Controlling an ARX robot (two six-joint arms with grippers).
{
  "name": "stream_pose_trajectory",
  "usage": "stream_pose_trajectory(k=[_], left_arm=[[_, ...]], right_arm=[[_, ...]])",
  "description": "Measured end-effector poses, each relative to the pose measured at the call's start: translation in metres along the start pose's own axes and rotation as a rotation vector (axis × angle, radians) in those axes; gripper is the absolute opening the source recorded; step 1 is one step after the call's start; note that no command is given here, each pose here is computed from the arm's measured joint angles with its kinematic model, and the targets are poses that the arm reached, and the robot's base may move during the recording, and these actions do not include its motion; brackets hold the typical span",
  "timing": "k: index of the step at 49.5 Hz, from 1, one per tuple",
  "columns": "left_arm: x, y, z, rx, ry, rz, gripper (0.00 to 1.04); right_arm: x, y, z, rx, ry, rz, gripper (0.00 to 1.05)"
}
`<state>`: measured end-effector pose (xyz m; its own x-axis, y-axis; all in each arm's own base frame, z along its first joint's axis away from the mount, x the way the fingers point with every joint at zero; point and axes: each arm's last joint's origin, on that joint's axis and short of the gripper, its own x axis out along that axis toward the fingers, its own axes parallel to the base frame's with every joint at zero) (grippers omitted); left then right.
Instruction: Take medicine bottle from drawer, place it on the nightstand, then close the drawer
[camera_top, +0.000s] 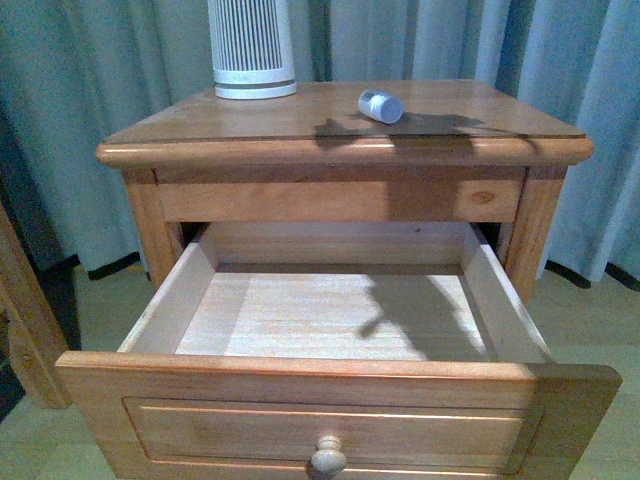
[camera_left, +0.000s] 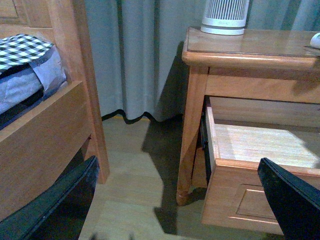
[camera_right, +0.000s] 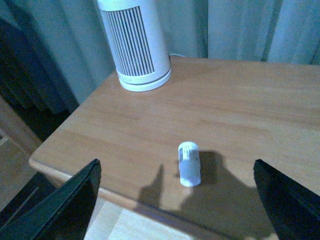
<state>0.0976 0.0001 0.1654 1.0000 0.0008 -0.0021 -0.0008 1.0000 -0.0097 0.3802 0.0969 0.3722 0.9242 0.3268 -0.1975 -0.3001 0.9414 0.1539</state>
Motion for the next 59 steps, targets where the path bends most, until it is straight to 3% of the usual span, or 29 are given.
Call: stream_pose_trajectory(k=[5, 8, 16, 22, 38, 59], left_arm=[[0.000, 0.000, 0.000, 0.000, 0.000, 0.000, 0.98], [0.000, 0.000, 0.000, 0.000, 0.000, 0.000, 0.98], [0.000, 0.000, 0.000, 0.000, 0.000, 0.000, 0.98], [0.000, 0.000, 0.000, 0.000, 0.000, 0.000, 0.98], [0.000, 0.000, 0.000, 0.000, 0.000, 0.000, 0.98], [0.000, 0.000, 0.000, 0.000, 0.000, 0.000, 0.98]], right_arm=[[-0.036, 0.000, -0.020, 0.014, 0.001, 0.020, 0.77], [-0.067, 0.000, -0.046, 0.028, 0.025, 0.022, 0.64], [-0.127, -0.004, -0.141, 0.042, 0.137, -0.034, 0.27], [-0.147, -0.003, -0.201, -0.007, 0.107, -0.103, 0.02], [-0.155, 0.013, -0.291, -0.128, 0.110, -0.116, 0.03], [-0.086, -0.005, -0.332, -0.163, 0.196, -0.164, 0.03]])
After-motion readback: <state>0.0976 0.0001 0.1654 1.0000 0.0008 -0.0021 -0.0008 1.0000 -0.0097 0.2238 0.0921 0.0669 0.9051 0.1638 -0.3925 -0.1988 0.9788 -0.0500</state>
